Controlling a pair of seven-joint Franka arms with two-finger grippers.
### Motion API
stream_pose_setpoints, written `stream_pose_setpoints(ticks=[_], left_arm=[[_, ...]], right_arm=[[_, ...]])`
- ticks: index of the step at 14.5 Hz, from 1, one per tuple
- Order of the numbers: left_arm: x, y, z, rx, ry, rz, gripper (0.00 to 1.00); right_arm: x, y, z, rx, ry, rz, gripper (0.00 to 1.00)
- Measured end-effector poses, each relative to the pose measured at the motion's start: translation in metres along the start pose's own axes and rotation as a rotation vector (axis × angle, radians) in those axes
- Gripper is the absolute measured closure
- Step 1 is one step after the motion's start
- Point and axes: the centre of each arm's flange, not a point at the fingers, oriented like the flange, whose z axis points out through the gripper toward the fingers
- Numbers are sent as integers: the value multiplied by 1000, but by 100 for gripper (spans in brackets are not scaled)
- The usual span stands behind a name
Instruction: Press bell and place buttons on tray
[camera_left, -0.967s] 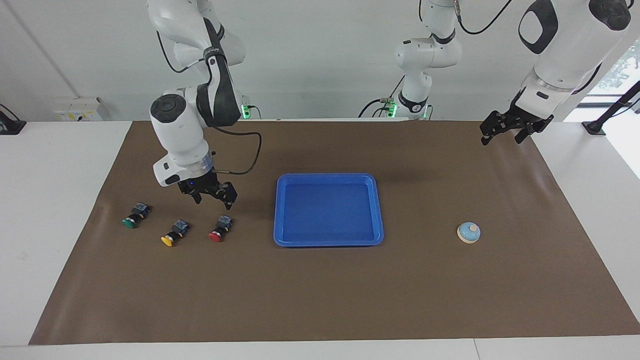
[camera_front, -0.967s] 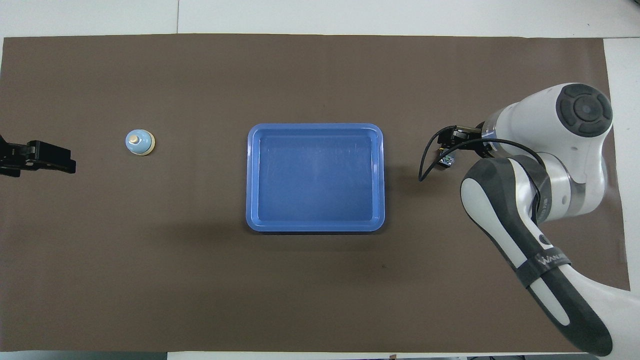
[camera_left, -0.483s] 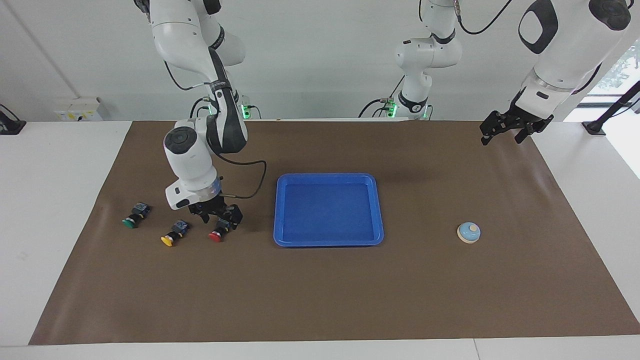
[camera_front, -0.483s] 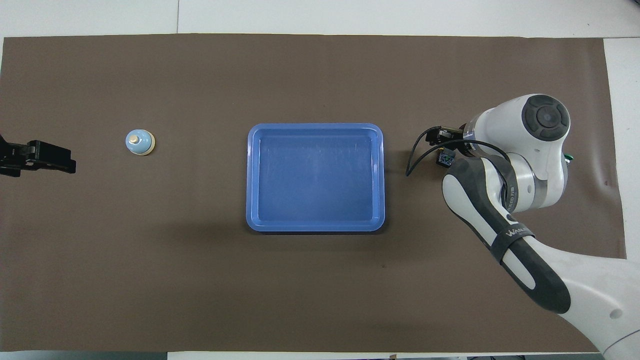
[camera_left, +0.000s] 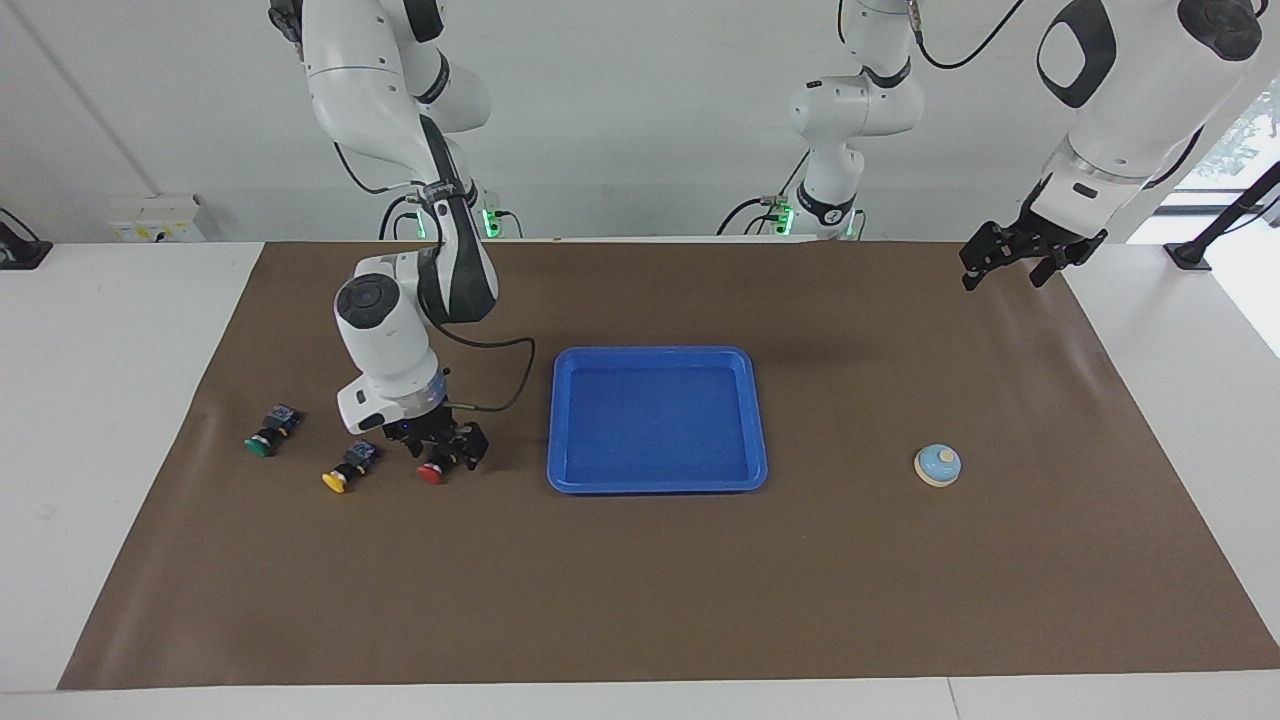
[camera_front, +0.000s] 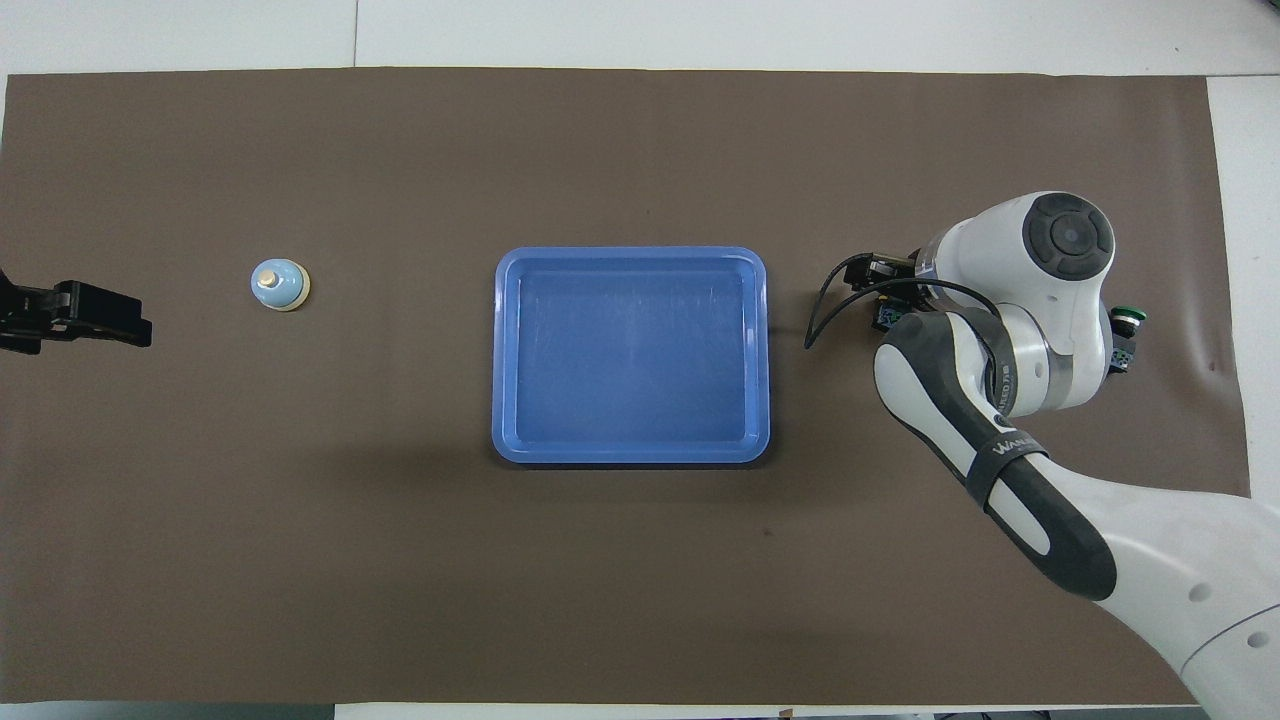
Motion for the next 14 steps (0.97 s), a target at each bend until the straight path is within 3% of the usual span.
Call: stream_pose_setpoints(ticks=[8, 11, 12, 14], left_arm=[[0, 0, 0, 0, 0, 0, 0], [0, 0, 0, 0, 0, 0, 0], [0, 0, 0, 0, 0, 0, 0], [0, 0, 0, 0, 0, 0, 0]], right_arm=[[-3, 1, 5, -8, -19, -24, 0], [-3, 3, 6, -10, -22, -32, 8], [-4, 3, 7, -11, -24, -33, 17], [-5, 4, 9, -14, -30, -33, 45]])
